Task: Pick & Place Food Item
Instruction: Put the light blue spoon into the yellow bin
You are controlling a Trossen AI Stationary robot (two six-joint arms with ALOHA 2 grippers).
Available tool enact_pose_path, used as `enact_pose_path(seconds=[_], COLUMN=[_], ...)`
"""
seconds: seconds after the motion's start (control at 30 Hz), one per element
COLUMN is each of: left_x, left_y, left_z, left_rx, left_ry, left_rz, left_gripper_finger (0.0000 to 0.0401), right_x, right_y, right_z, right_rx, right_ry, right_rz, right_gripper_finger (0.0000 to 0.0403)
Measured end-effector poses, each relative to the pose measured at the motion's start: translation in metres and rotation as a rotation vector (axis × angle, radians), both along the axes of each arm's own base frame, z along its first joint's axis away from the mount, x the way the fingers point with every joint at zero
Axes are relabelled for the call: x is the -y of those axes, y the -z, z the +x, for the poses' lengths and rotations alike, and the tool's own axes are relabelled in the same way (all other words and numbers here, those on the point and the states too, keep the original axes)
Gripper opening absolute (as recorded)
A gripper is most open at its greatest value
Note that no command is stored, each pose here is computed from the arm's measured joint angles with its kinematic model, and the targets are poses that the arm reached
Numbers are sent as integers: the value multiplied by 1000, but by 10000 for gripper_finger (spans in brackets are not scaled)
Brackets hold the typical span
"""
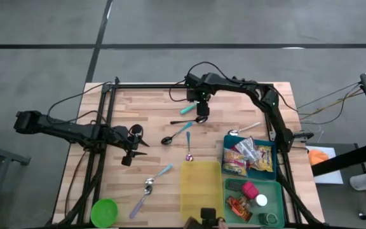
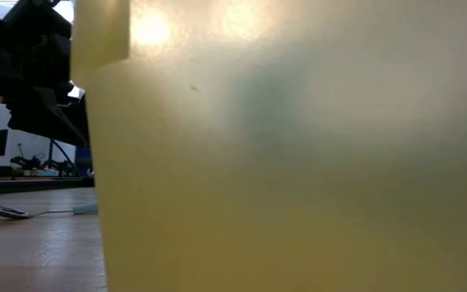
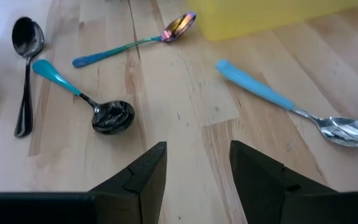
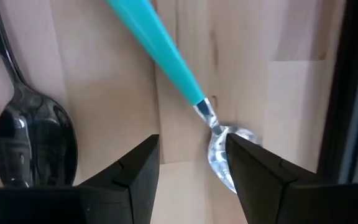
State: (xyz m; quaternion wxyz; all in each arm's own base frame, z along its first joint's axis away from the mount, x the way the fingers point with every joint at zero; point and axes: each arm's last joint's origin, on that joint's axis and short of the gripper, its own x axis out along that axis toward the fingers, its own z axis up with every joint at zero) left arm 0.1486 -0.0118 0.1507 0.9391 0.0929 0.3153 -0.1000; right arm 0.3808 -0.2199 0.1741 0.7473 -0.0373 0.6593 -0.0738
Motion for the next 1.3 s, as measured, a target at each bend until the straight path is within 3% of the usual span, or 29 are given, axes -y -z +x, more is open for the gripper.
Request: enact_pose_path(seconds=[0.13, 0.23, 0.53, 0.8, 1.07, 1.3], left_x=[0, 0, 0, 0, 0, 0], left_y=[1, 1, 1, 4, 7, 6], left_z=[-1, -1, -1, -4, -6, -6], left_rx=[-10, -12, -18, -58, -89, -89], left_ry=[0, 0, 0, 12, 15, 14], left_rz=[0, 0, 1, -5, -7, -7], left_gripper_finger=[174, 174, 174, 174, 174, 174], right_x=[-3, -6, -10, -37, -80, -106], right_y=[2, 2, -14, -15, -41, -38], right_z=[1, 1, -1, 16, 23, 6], right_rx=[-2, 7, 107, 152, 243, 528], right_ry=[13, 102, 599, 614, 642, 683], right_rz=[6, 22, 84, 26, -159, -205], right_gripper_finger=[182, 182, 182, 182, 182, 182])
